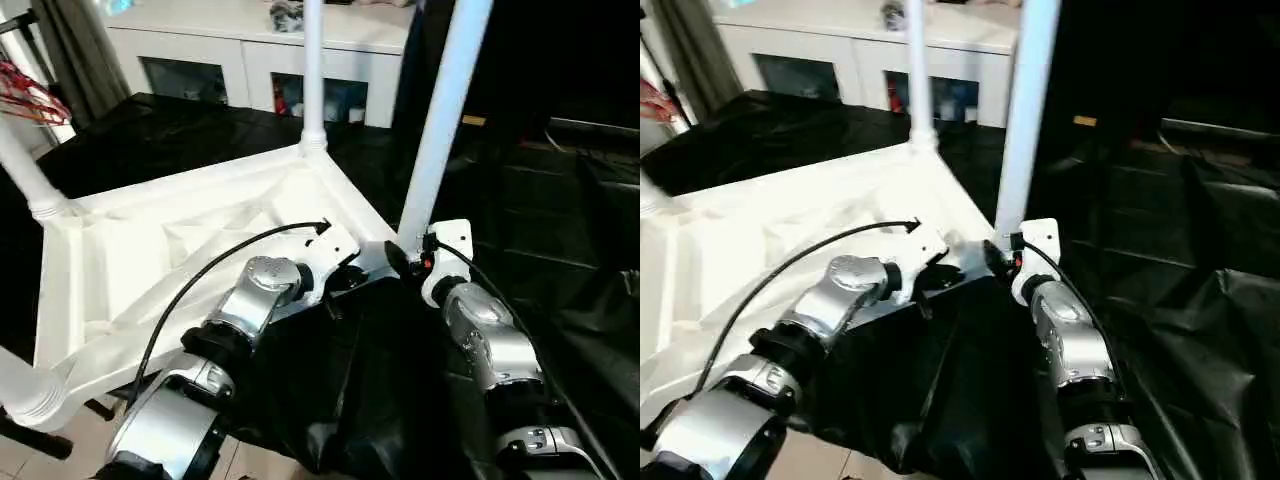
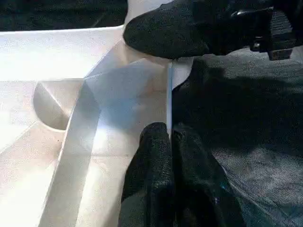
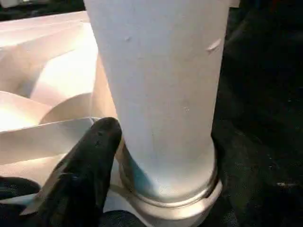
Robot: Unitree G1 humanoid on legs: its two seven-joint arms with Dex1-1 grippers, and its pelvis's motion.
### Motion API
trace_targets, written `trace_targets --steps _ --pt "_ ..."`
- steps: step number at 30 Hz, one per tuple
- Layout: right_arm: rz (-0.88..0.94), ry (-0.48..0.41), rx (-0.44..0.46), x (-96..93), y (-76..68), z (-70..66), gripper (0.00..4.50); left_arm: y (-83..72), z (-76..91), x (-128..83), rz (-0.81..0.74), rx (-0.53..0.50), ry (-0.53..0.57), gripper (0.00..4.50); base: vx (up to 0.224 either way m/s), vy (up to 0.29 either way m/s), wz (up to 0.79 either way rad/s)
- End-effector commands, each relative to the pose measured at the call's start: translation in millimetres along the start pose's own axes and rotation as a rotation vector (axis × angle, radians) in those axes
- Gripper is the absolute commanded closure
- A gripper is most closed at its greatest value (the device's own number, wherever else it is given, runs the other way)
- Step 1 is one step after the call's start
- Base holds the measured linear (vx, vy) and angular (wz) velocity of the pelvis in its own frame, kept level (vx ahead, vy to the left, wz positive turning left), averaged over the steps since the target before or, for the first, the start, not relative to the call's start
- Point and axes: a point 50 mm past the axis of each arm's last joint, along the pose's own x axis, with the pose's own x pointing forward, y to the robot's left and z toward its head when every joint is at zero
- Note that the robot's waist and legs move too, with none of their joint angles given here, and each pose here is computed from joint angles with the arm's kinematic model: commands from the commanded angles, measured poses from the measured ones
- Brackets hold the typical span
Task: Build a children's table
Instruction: Rotate leg to tighten
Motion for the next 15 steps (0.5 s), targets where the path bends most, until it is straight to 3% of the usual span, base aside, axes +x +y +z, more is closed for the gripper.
trace_targets --steps 1,5,15 --pt "0.161 0.068 -0.008 2.8 26.8 -14.7 0.81 -3.9 16.3 1.1 -0.044 0.061 -0.076 4.50 0.000 0.000 0.00" --pt "0.258 0.069 -0.113 -8.8 13.4 -10.9 0.75 -3.7 6.0 -11.6 -0.129 0.097 -0.057 4.50 0.000 0.000 0.00" --pt "0.529 0.115 -0.251 -36.4 -6.7 -3.3 0.75 -7.2 -4.2 -39.5 -0.332 0.147 -0.063 4.50 0.000 0.000 0.00"
